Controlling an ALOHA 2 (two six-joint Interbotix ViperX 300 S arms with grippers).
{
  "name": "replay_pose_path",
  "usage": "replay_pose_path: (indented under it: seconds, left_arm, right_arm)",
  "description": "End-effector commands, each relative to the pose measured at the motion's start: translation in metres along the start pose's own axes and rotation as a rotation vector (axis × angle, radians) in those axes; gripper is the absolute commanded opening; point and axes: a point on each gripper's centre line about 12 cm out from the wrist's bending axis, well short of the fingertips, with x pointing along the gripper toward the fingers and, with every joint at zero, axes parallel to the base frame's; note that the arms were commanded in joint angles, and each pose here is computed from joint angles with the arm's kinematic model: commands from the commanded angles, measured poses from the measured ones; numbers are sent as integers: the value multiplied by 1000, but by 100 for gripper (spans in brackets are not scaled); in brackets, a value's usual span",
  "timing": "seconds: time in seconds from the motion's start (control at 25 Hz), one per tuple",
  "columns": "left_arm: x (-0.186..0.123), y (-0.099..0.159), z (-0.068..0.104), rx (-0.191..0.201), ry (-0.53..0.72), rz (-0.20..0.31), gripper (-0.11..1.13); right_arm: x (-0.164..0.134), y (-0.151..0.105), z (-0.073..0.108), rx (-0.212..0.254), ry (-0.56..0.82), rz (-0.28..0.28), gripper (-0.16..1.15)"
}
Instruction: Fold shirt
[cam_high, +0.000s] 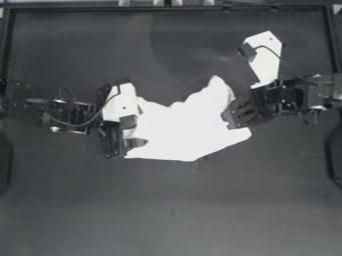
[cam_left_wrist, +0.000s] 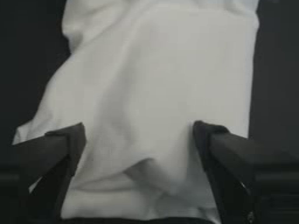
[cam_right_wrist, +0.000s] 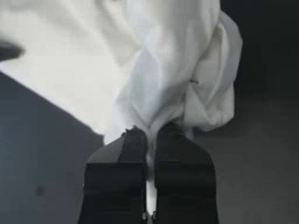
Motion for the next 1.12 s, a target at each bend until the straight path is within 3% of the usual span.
replay_pose_path:
  seconds: [0.04,0.2,0.4,0.72,1.12]
  left_arm:
    - [-5,4,3,-16,-38,-4,101]
    - [7,5,-5,-22,-28,-15,101]
    - [25,7,-8,-19,-14,-24,101]
    - [43,4,3,-14,-60,-51,101]
    - [60,5,17,2,-82,-55,101]
  right_arm:
    - [-13,11,7,9,-32,48,4]
    - [-19,19,9,29,-34,57,5]
    - [-19,29,13,46,-31,25,5]
    - [-18,56,27,14,-86,-56,5]
    - [-8,87,40,-6,-108,-45,5]
